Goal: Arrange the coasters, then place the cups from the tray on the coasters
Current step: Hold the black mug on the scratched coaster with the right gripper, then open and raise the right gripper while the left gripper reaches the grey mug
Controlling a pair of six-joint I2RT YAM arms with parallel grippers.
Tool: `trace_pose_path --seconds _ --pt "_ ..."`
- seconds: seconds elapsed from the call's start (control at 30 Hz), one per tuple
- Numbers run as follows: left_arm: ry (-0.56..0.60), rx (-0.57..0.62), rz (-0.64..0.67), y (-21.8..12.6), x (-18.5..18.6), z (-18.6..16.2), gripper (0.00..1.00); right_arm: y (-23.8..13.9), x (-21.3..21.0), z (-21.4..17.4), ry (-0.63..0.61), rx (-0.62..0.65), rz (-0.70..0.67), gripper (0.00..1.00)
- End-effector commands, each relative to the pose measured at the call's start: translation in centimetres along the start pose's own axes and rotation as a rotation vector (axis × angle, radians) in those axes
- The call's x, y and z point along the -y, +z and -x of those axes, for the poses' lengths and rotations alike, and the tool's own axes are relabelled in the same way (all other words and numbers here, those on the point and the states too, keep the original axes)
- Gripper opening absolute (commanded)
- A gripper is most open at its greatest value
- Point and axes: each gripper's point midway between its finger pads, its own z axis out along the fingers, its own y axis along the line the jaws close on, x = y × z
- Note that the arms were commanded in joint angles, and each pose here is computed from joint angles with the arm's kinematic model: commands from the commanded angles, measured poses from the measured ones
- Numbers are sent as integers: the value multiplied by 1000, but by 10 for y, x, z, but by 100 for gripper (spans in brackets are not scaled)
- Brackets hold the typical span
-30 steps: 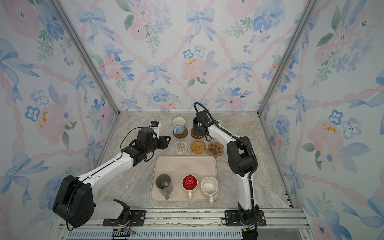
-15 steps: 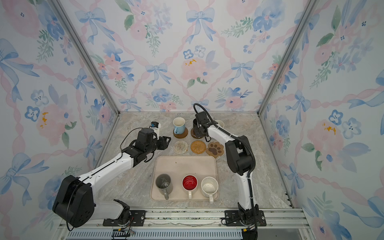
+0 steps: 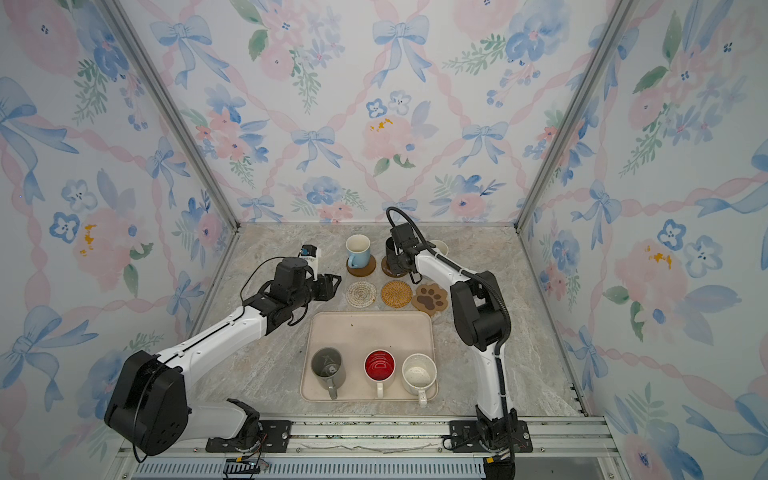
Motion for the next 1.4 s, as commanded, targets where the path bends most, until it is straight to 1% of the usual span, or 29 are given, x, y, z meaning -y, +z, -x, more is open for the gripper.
trace_pose_path --seconds 0.0,0.23,0.37,0.5,0.6,0.77,0.87,1.03,1.17,1.37 --pt "-14 3 7 -6 -4 0 55 -9 -7 13 -3 54 20 18" --pt "-14 2 10 -10 -5 -1 55 -11 -6 8 9 45 20 36" --pt "-14 -4 7 -12 -4 -2 55 -18 -4 8 20 53 17 44" --pt "0 -21 -18 -20 2 -2 54 -36 0 13 38 82 10 49" --pt "41 -77 -36 -28 10 -7 54 -55 2 17 57 114 13 50" --pt "133 -198 -37 -48 25 -31 54 -86 3 25 87 185 17 52" --pt "152 -252 -44 -62 35 -48 54 -100 -1 30 96 213 31 52" --pt "121 -315 -94 -88 50 -79 52 -120 -16 46 128 288 74 53" --pt "80 -330 -135 -109 56 -99 49 -126 -28 54 146 324 119 53" --pt "26 -306 -189 -140 60 -107 47 -122 -37 42 146 307 139 53"
